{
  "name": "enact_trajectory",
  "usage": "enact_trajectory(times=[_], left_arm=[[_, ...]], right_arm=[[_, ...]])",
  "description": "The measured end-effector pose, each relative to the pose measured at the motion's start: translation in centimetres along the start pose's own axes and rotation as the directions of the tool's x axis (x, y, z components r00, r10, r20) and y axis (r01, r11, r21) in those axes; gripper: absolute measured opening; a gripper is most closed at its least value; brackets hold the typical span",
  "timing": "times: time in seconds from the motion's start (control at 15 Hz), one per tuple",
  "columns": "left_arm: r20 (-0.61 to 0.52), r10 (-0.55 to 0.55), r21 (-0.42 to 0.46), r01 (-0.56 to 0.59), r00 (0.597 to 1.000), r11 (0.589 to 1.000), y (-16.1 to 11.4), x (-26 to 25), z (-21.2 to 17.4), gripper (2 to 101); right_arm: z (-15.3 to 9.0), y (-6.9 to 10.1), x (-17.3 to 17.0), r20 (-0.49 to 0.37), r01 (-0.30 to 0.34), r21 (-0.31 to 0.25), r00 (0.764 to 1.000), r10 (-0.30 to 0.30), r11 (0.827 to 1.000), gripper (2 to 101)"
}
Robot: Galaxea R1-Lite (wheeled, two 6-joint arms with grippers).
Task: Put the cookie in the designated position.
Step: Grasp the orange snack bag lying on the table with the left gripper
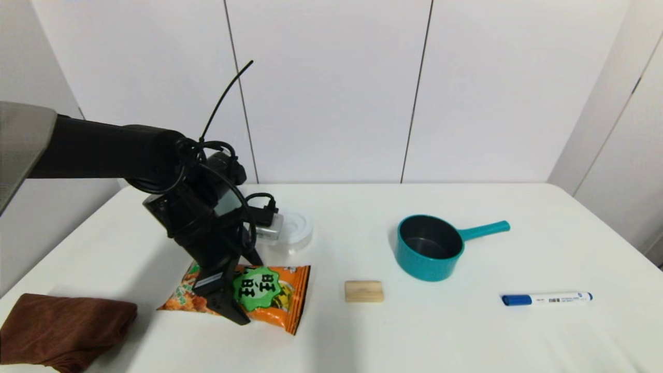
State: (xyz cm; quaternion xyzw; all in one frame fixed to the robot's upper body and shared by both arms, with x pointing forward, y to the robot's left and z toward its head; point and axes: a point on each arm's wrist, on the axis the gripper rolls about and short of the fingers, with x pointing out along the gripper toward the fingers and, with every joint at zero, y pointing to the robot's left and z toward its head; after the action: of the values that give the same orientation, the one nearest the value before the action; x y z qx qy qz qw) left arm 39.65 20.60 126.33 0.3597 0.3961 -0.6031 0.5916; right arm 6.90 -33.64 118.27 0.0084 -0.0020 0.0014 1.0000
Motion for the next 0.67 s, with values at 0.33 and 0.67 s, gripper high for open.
enact_trajectory(times=[0.33, 0.67], left_arm=[[-0.047, -0.004, -0.019, 0.003, 0.999, 1.0, 0.5, 1.1, -0.1, 57.8], [-0.059, -0.032, -0.027, 0.03, 0.998, 0.999, 0.8, 2.1, -0.2, 37.8]], right_arm=[[0.0, 0.0, 0.0, 0.0, 0.0, 0.0, 1.0, 0.0, 1.0, 98.0], [0.0, 0.0, 0.0, 0.0, -0.001, 0.0, 1.0, 0.001, 1.0, 98.0]])
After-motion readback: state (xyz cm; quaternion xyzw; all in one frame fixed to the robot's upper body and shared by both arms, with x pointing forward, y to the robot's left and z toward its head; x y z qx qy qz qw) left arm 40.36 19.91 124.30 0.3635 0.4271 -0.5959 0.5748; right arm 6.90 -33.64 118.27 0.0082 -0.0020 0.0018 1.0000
